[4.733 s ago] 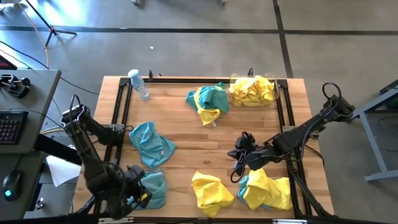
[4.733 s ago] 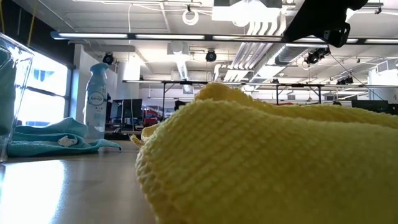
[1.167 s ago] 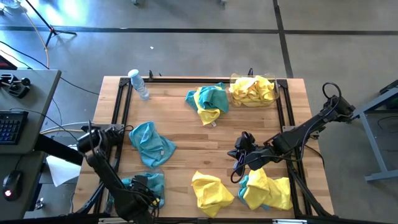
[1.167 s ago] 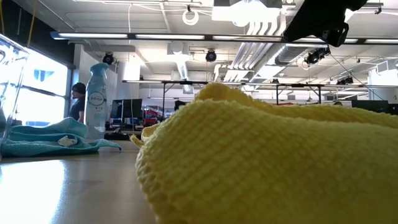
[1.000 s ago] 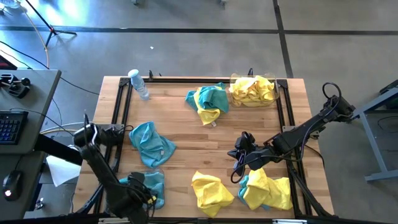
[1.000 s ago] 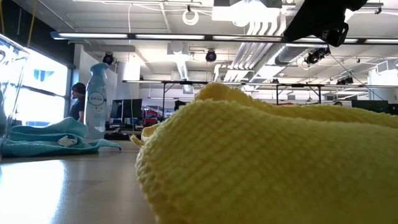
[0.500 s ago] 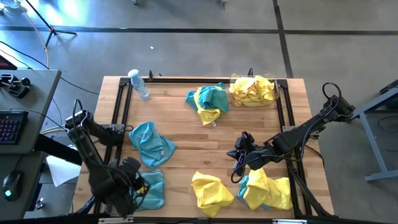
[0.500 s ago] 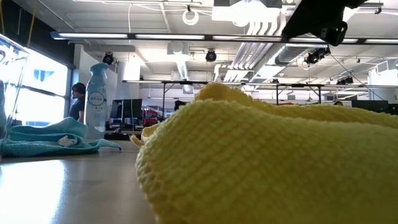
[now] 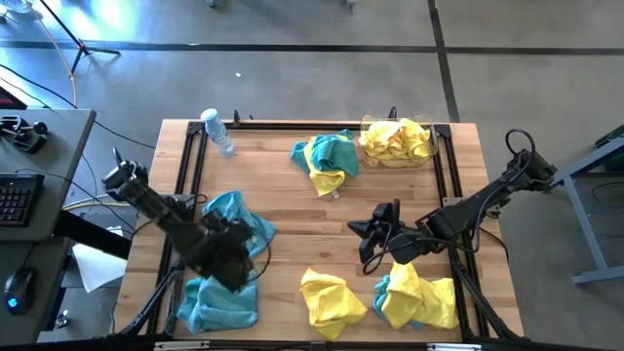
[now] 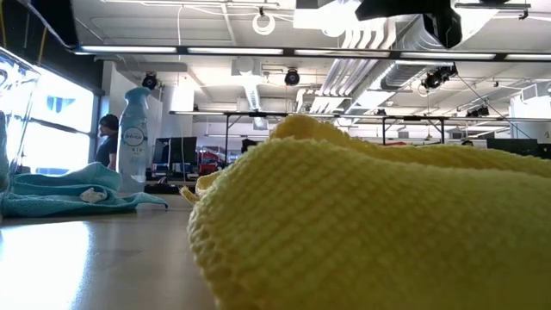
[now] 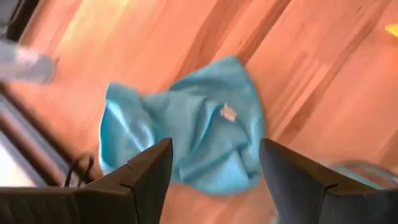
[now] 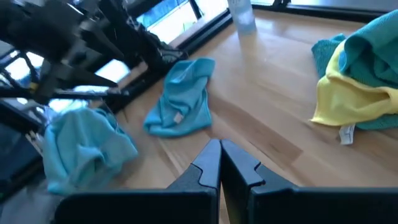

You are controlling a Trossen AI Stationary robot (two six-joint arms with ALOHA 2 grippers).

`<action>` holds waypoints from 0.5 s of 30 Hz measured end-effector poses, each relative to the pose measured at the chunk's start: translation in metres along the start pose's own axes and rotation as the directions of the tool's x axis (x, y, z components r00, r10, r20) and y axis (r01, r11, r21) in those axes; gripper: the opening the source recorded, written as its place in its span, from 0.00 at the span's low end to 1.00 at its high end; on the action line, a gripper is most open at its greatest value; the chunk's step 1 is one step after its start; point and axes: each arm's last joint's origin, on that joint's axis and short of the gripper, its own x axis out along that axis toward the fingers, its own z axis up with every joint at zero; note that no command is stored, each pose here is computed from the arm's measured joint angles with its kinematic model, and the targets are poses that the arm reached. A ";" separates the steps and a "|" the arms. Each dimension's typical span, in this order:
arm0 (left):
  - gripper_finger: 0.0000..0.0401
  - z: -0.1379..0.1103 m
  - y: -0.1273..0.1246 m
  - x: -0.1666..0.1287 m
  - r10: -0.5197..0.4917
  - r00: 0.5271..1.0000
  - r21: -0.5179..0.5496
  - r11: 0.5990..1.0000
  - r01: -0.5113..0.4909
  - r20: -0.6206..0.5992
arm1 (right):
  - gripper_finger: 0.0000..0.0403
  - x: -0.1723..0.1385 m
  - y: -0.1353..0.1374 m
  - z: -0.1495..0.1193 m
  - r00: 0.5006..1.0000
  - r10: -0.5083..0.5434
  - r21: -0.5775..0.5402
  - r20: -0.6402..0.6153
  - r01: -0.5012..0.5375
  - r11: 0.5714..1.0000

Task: Sort microfiber towel by color & place in baskets
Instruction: Put the blue microfiber towel into the bottom transparent bin

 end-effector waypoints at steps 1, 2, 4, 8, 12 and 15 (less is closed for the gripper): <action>0.57 0.005 0.003 0.005 -0.021 1.000 0.010 1.000 0.021 0.007 | 0.00 0.001 0.000 0.001 1.000 -0.002 0.006 0.008 0.002 1.000; 0.57 0.010 0.006 0.010 -0.046 0.999 0.017 0.999 0.046 0.018 | 0.00 0.001 0.000 0.002 1.000 -0.003 0.015 0.012 0.002 1.000; 0.57 0.018 0.013 0.019 -0.110 0.992 0.027 0.994 0.109 0.054 | 0.00 0.004 -0.002 0.004 1.000 -0.013 0.039 0.018 0.013 0.999; 0.57 0.029 0.032 0.037 -0.217 0.966 0.016 0.976 0.217 0.139 | 0.00 0.011 -0.007 0.010 0.999 -0.044 0.072 0.032 0.041 0.997; 0.57 0.028 0.058 0.051 -0.232 0.955 -0.051 0.968 0.245 0.185 | 0.02 0.026 -0.019 0.023 0.998 -0.069 0.048 0.010 0.068 0.997; 0.57 0.024 0.075 0.054 -0.228 0.953 -0.100 0.963 0.252 0.201 | 0.06 0.043 -0.036 0.039 0.996 -0.075 -0.004 -0.040 0.075 0.997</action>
